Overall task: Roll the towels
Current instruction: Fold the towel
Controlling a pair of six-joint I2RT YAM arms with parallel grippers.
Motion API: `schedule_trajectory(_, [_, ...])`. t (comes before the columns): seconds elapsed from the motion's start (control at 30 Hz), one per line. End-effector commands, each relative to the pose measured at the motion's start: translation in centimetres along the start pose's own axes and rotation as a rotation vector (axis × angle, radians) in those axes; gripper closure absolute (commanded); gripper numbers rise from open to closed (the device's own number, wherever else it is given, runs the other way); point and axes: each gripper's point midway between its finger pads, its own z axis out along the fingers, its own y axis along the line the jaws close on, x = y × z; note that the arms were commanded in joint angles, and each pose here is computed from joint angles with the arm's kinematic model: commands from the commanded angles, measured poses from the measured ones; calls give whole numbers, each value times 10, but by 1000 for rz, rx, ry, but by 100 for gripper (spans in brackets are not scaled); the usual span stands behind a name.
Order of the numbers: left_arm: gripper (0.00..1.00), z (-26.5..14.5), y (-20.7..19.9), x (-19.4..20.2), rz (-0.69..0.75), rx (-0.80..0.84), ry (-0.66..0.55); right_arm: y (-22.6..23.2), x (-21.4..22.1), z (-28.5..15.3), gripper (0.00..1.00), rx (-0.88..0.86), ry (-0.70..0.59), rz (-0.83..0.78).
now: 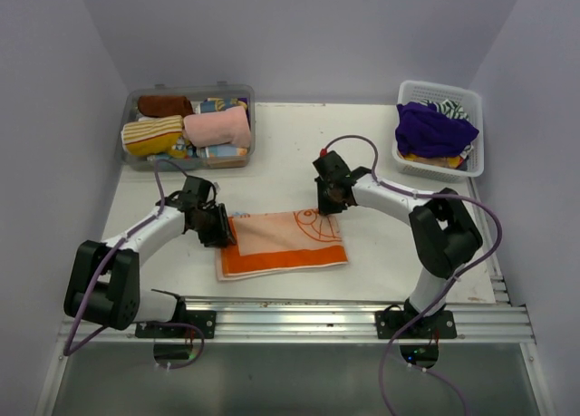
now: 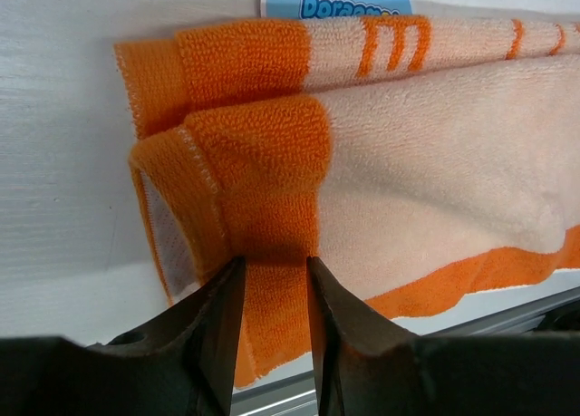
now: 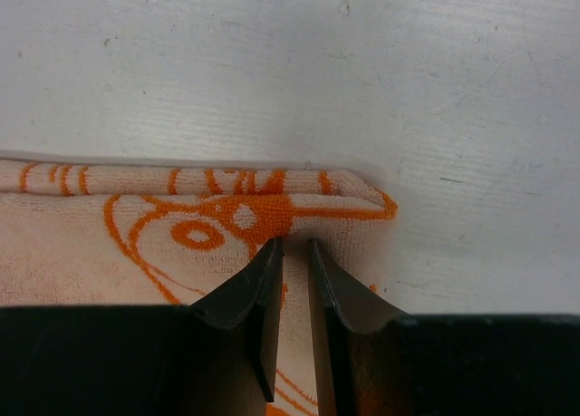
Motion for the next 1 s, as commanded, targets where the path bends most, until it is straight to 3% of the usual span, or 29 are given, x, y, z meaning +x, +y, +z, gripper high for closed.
schedule_trajectory(0.0, [62, 3, 0, -8, 10, -10, -26, -4, -5, 5, 79, 38, -10, -20])
schedule_trajectory(0.43, [62, -32, -12, -24, 52, -19, -92, -4, -17, -27, 79, 28, -59, -19])
schedule_trajectory(0.73, [62, -17, -16, 9, 16, 30, -44, 1, -23, -24, 78, 25, -49, -55])
schedule_trajectory(0.97, [61, 3, 7, 12, 4, -76, -12, -10, -1, 3, 78, 68, 21, -65])
